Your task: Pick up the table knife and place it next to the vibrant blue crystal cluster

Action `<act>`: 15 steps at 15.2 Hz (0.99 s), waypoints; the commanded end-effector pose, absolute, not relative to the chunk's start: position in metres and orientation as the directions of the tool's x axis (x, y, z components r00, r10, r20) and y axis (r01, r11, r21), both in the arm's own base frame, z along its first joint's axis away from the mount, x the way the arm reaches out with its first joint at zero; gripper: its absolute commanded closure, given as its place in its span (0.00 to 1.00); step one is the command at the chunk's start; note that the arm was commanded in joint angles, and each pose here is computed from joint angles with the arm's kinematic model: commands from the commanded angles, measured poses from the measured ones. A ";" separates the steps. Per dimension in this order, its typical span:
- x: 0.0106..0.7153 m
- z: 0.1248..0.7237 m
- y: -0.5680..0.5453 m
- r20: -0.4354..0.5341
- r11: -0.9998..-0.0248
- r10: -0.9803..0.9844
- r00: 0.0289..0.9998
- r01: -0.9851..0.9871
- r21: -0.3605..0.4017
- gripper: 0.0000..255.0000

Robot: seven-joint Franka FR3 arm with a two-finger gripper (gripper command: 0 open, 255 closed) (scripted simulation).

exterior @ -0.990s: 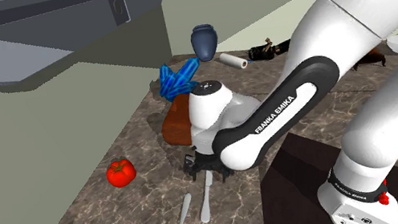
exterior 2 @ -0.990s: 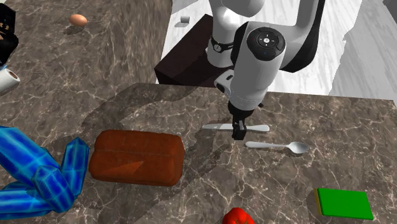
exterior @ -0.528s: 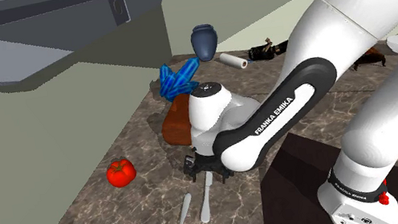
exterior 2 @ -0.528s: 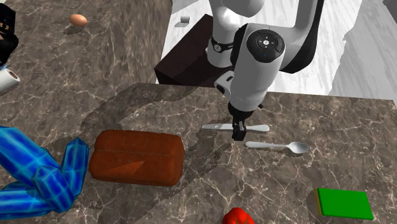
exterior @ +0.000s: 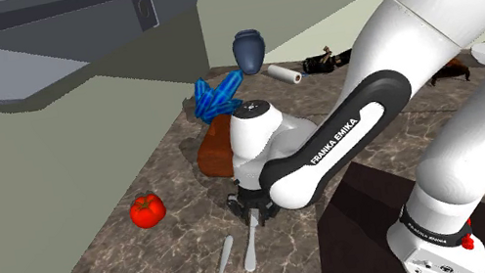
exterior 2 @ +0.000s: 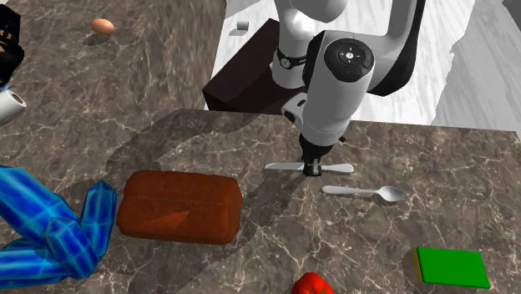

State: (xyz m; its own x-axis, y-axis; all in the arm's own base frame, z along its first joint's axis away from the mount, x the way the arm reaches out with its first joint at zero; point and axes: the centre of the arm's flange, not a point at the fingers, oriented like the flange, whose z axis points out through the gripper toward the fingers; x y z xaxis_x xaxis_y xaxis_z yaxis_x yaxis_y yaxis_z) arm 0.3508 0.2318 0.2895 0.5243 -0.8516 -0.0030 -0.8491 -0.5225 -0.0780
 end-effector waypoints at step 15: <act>0.351 0.352 0.232 -0.005 -0.522 -0.852 0.524 -0.849 -0.081 1.00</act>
